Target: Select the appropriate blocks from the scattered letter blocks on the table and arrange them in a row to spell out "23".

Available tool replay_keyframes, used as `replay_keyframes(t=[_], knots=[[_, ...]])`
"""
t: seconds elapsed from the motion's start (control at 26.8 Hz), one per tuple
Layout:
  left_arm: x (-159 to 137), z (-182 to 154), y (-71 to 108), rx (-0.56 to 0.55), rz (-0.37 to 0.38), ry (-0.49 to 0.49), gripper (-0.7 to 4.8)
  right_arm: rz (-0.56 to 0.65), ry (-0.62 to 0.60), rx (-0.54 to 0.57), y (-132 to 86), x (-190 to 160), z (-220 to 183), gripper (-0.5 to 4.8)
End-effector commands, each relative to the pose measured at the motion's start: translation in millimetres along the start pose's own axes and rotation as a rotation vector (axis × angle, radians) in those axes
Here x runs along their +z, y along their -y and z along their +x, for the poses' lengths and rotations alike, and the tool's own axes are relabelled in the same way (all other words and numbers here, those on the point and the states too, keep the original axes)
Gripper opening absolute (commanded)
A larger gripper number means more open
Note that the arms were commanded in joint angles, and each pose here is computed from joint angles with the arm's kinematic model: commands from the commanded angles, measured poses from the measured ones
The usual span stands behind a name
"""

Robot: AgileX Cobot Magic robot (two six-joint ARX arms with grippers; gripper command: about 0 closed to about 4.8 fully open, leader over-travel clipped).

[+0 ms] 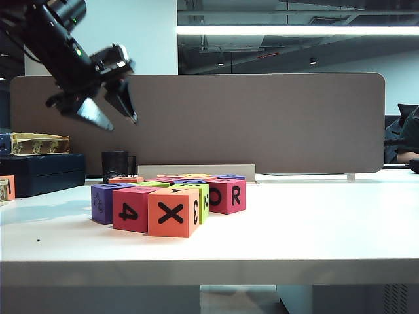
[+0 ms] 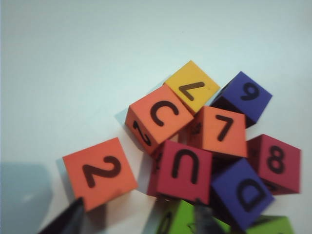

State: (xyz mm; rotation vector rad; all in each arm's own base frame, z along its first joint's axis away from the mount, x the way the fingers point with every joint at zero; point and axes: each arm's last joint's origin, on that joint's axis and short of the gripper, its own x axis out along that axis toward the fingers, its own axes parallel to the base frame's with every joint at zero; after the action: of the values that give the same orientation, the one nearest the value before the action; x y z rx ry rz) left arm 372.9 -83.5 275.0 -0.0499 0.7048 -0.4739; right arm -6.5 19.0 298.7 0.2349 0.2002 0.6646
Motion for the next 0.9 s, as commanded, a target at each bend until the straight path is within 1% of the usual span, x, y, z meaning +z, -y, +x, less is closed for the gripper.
replay_keyframes(t=[0.04,0.11,0.22,0.34,0.41,0.45,0.49,0.9], knots=[[-3,12,-3.3,0.068,0.008,-0.009,3.2,-0.019,0.02,0.008,-2,1,-2,-0.01],[-6,22,-7.0,0.099,0.005,-0.024,3.2,-0.018,0.019,0.008,-2,1,-2,-0.01],[-9,30,-9.8,0.102,0.002,-0.029,3.2,-0.018,0.02,0.007,-2,1,-2,-0.01],[-13,39,-12.6,0.102,-0.018,-0.031,3.21,-0.019,0.02,0.004,-2,1,-2,-0.01],[-15,45,-14.2,0.102,-0.032,-0.036,3.36,-0.025,0.021,0.0,-2,1,-2,-0.01],[-17,48,-15.1,0.103,-0.034,-0.042,3.51,-0.026,0.022,-0.005,-2,1,-2,-0.01],[-18,50,-15.7,0.103,-0.035,-0.048,3.55,-0.025,0.022,-0.008,-2,1,-2,-0.01],[-28,71,-19.6,0.098,-0.034,-0.059,3.55,-0.025,0.024,-0.015,-2,1,-2,-0.01]])
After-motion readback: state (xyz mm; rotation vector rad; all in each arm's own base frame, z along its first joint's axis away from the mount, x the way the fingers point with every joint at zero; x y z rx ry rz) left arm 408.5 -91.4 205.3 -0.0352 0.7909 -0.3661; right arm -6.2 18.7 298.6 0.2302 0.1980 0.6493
